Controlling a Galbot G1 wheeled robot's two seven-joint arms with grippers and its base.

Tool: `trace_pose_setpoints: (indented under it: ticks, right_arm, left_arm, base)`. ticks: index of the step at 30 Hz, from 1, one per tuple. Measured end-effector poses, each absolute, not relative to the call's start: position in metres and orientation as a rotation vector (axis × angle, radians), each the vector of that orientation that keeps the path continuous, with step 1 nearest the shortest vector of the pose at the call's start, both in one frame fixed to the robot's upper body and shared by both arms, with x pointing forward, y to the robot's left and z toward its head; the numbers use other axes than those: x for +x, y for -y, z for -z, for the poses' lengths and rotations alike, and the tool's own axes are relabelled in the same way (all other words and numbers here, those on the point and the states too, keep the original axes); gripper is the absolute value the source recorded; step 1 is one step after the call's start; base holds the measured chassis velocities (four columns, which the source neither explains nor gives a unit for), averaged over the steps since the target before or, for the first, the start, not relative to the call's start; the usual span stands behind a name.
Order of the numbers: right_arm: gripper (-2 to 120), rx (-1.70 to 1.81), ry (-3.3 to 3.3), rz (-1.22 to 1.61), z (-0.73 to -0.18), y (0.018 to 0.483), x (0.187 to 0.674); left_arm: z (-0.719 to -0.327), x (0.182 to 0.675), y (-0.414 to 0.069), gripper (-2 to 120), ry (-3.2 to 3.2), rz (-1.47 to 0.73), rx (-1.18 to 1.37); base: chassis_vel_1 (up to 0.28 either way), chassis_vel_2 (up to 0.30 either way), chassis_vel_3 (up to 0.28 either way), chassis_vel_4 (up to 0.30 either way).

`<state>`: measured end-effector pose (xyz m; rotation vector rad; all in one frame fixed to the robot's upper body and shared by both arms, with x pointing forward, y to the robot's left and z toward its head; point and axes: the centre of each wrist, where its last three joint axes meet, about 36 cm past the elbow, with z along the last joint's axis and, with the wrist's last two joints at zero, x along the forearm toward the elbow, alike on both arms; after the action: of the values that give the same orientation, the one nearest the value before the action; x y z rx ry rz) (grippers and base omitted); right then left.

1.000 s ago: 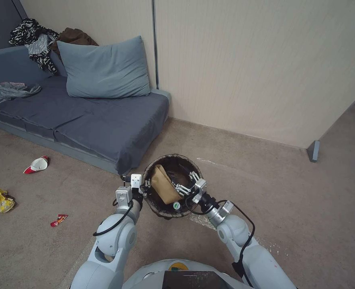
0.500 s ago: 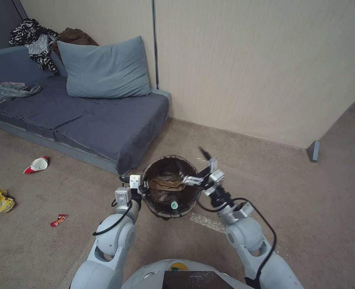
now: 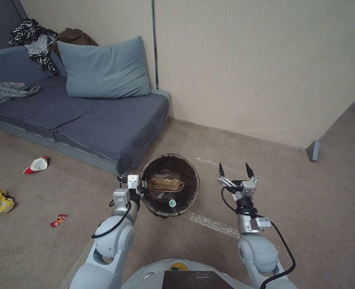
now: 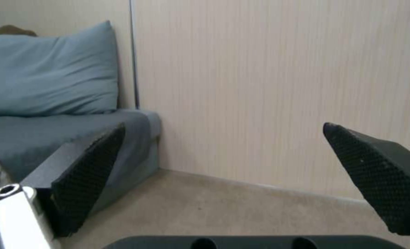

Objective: Pick up the trash bin, then pick up the garbage from the floor and place it into the trash bin.

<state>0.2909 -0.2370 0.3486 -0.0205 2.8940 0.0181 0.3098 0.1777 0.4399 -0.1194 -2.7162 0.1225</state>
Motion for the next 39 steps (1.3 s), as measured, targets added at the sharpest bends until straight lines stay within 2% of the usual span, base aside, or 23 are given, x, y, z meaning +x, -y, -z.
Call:
trace_pose_setpoints:
  ticks: [22,39]
  right_arm:
    - [100,-0.05,-2.889,-0.02,-0.344,0.236,0.298]
    - [100,-0.05,-2.881,-0.035,-0.345,0.236,0.307]
  left_arm:
    - [-0.442,0.306,-0.177,2,2.72,-0.14,-0.136]
    - [-0.444,0.301,-0.179,2,2.717,-0.141,-0.125]
  base:
    - [0.0,0.0,0.0,0.0]
    - [0.08,0.082,0.092,0.094]
